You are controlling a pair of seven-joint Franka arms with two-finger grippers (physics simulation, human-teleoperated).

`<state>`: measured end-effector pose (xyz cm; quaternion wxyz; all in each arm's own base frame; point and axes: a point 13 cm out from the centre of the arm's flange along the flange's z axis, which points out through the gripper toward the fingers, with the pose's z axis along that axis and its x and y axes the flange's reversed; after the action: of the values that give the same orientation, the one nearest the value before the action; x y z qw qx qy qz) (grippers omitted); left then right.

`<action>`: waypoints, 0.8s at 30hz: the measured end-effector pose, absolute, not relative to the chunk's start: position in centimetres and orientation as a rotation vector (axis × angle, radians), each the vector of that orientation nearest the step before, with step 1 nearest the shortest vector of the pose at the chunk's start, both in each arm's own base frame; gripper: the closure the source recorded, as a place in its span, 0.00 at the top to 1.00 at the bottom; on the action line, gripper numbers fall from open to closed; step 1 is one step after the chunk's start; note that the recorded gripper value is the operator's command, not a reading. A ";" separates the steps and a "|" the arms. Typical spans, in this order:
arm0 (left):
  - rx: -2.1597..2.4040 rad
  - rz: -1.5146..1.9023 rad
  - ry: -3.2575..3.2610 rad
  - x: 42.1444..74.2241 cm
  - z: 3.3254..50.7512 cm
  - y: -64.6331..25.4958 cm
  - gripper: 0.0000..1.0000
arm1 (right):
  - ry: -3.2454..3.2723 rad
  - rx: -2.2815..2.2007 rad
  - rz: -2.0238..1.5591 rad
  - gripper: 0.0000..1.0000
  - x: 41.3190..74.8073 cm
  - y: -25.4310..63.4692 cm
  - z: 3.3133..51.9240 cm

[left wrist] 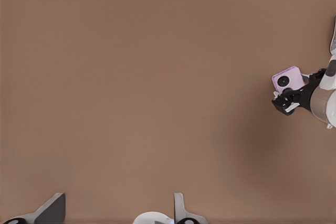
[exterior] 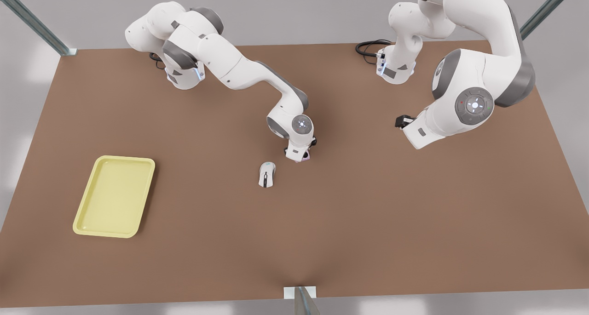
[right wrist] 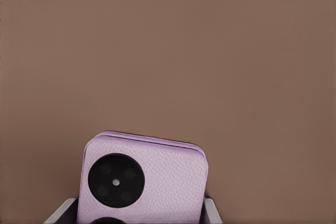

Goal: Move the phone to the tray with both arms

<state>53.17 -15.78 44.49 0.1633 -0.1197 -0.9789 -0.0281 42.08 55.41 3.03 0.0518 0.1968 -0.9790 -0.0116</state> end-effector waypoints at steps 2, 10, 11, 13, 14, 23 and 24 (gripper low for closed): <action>-0.342 -0.081 -2.790 53.2 44.4 -15.8 1.00 | -2.982 0.596 -0.038 0.87 42.3 55.4 3.3; -0.342 -0.080 -2.788 53.2 44.3 -15.7 1.00 | -2.988 0.598 -0.049 0.80 42.8 55.4 3.9; -0.341 -0.080 -2.788 53.2 44.3 -15.7 1.00 | -2.995 0.598 -0.055 0.80 43.2 55.5 4.7; -0.341 -0.080 -2.788 53.2 44.3 -15.7 1.00 | -3.018 0.599 -0.072 0.80 44.0 55.7 7.1; -0.341 -0.080 -2.788 53.2 44.3 -15.7 1.00 | -3.039 0.585 -0.084 0.80 45.1 55.3 9.0; -0.341 -0.081 -2.786 53.2 44.2 -15.7 1.00 | -3.107 0.066 0.012 0.79 56.4 27.8 18.4; -0.340 -0.081 -2.785 53.2 44.2 -15.7 1.00 | -3.093 0.022 0.030 0.79 55.9 24.3 17.9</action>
<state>53.23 -15.68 44.17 0.1664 -0.1195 -0.9784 -0.0284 55.92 24.28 17.92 0.0243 0.0071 -0.9996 0.0096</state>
